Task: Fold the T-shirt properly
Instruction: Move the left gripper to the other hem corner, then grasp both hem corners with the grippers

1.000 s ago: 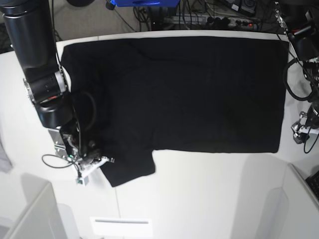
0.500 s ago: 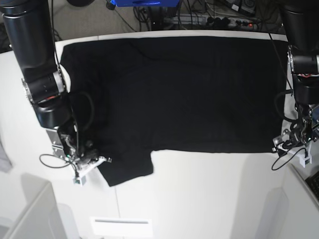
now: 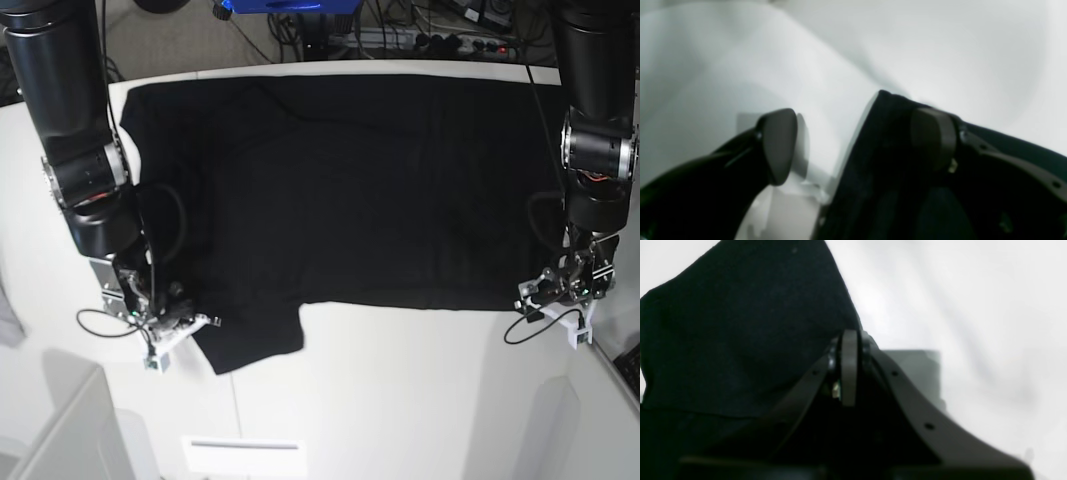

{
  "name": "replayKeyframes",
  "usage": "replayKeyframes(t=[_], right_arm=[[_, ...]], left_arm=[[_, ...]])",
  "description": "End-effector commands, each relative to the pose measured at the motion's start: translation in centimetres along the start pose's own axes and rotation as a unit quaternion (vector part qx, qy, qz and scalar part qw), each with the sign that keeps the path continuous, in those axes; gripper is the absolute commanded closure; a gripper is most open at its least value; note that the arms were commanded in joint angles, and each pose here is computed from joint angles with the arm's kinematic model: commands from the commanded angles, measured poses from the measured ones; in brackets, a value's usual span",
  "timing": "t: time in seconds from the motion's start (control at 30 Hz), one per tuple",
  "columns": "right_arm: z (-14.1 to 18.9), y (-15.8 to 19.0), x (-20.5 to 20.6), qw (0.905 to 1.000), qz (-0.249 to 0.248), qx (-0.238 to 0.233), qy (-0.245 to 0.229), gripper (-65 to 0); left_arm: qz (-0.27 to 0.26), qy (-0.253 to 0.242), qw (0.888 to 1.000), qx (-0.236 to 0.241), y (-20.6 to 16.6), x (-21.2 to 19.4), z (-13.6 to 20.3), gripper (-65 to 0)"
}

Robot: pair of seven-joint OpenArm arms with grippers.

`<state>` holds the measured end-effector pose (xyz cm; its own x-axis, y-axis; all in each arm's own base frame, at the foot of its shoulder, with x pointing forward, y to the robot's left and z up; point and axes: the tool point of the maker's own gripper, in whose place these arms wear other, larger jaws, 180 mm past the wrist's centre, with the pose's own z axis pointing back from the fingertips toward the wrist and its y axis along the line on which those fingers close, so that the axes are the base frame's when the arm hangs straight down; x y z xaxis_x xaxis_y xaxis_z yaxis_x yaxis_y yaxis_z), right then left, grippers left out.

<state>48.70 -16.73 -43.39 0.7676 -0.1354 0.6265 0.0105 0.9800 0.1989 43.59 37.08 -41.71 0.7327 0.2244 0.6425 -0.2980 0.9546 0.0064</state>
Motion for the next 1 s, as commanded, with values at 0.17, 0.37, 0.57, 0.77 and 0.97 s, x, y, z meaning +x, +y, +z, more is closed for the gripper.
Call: replayKeyframes(t=[0.17,0.37,0.57,0.77,0.97], right_arm=[[0.5,0.2,2.7,0.9996,0.004,0.004,-0.026,0.0],[0.5,0.2,2.7,0.9997,0.004,0.004,-0.025,0.0],[0.5,0.2,2.7,0.9997,0.004,0.005,-0.025,0.0],[0.5,0.2,2.8,0.9996,0.005,0.005,-0.026,0.0],[0.5,0.2,2.7,0.9997,0.005,0.004,-0.025,0.0]], left_arm=[[0.003,-0.008,1.0,-0.002,0.1,0.8,0.2,-51.5],[0.055,-0.036,0.998,-0.008,0.7,2.4,0.6,-51.5],[0.103,-0.079,0.991,-0.026,2.0,5.4,2.6,-51.5],[0.091,-0.09,0.991,-0.038,0.9,6.6,3.1,-51.5],[0.034,-0.057,0.998,0.019,3.1,5.1,2.2,-51.5]])
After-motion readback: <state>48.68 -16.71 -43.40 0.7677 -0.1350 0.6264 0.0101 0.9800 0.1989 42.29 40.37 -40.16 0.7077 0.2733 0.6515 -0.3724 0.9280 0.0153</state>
